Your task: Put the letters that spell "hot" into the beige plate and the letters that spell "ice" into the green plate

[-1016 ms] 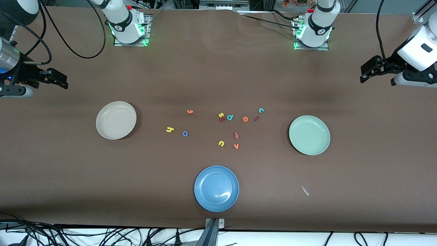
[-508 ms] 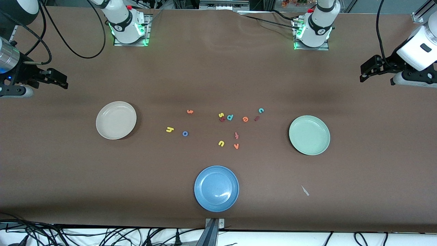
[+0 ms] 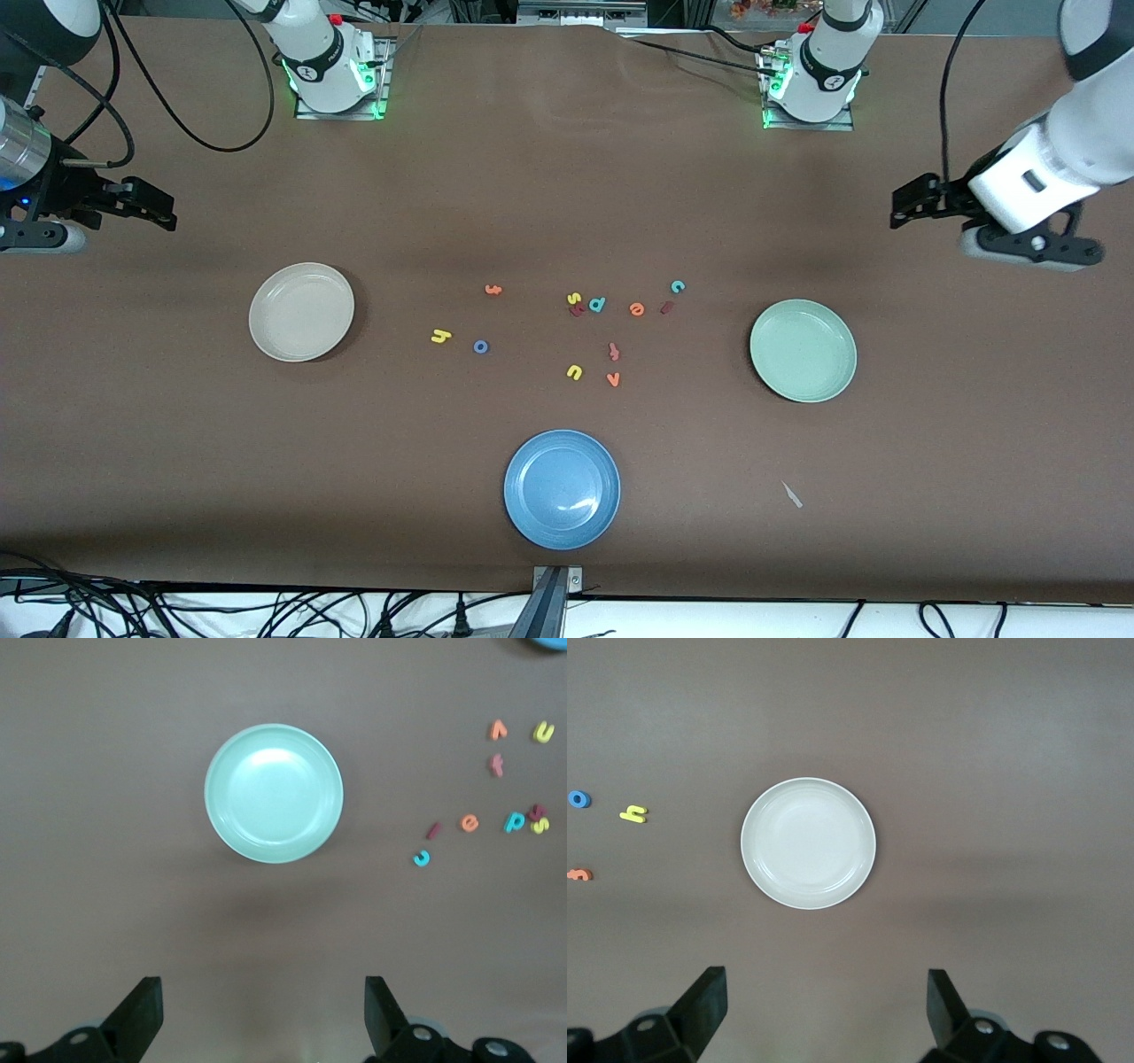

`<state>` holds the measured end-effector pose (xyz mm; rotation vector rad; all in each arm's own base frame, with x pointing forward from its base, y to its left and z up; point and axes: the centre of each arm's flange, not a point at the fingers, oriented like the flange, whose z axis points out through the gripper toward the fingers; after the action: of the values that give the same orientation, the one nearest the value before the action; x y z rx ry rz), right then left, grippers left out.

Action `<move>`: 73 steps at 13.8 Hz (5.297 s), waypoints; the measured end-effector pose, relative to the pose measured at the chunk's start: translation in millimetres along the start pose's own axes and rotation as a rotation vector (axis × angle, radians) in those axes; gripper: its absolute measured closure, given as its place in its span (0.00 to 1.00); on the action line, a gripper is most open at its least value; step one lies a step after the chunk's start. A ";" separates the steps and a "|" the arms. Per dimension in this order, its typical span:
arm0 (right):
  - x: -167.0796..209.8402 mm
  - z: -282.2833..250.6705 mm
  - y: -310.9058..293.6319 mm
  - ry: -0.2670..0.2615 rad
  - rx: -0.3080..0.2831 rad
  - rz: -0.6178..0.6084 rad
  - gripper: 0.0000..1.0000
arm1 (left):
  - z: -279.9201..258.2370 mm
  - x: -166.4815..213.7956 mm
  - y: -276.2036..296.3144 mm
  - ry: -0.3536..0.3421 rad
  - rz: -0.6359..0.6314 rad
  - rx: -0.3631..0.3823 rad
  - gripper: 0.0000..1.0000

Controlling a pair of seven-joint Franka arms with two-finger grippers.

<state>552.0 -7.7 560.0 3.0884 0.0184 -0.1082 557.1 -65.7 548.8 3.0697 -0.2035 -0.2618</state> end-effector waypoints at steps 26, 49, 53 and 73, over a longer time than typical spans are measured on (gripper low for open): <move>0.2 0.4 0.3 -0.001 0.000 0.001 0.00 | 372.3 36.0 225.9 -0.103 0.562 0.067 0.06; 24.2 54.4 -54.1 -0.033 0.057 -0.015 0.00 | 393.6 22.2 231.6 0.017 0.653 0.095 0.78; 38.1 84.3 -96.5 -0.023 0.072 0.055 0.00 | 367.4 27.5 224.4 -0.017 0.663 0.111 0.78; 24.9 298.3 -285.7 0.004 0.017 -0.592 0.00 | 283.1 99.0 145.6 0.036 0.674 0.049 0.00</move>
<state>552.1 262.4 246.5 2.9863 0.9294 -0.1225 586.7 -235.2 263.3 2.8287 -1.2088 -0.1602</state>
